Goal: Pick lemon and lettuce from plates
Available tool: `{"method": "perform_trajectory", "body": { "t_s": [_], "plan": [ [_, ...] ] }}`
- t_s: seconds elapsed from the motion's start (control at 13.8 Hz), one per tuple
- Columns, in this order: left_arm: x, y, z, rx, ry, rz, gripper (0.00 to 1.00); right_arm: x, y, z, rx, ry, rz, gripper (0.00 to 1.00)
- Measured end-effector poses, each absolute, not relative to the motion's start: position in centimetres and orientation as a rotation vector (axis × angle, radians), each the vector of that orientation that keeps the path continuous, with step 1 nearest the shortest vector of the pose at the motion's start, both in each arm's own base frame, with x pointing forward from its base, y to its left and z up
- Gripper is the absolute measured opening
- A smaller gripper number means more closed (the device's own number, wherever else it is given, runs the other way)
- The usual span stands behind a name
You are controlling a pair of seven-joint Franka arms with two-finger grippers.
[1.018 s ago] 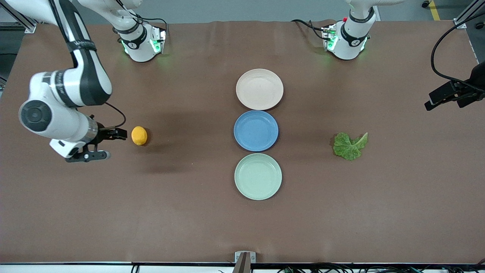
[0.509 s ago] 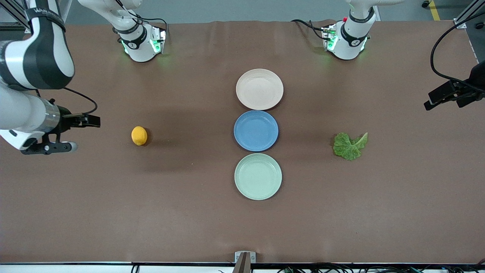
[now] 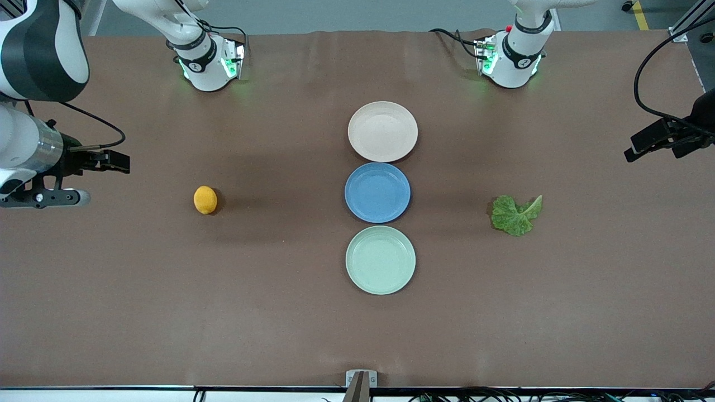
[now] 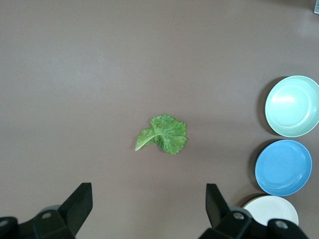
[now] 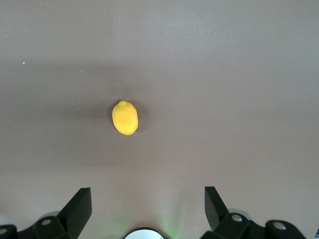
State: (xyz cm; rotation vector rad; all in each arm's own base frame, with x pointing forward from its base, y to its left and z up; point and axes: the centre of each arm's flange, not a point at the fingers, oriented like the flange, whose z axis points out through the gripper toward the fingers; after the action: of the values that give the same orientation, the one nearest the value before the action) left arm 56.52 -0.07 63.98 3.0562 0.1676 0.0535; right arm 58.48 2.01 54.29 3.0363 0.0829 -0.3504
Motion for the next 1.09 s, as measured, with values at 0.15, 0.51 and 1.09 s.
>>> {"method": "perform_trajectory", "body": {
  "t_s": [0.15, 0.51, 1.09],
  "plan": [
    [56.5, -0.1, 64.0, 3.056, 0.167, 0.053, 1.00, 58.5, 1.9, 54.3, 3.037, 0.080, -0.349, 1.00],
    [56.5, -0.1, 64.0, 3.056, 0.167, 0.053, 1.00, 58.7, 1.3, 58.1, 3.041, 0.058, -0.259, 1.00],
    [56.5, -0.1, 64.0, 3.056, 0.167, 0.053, 1.00, 58.1, 1.7, 60.1, 3.100, 0.050, -0.297, 1.00]
  ]
}}
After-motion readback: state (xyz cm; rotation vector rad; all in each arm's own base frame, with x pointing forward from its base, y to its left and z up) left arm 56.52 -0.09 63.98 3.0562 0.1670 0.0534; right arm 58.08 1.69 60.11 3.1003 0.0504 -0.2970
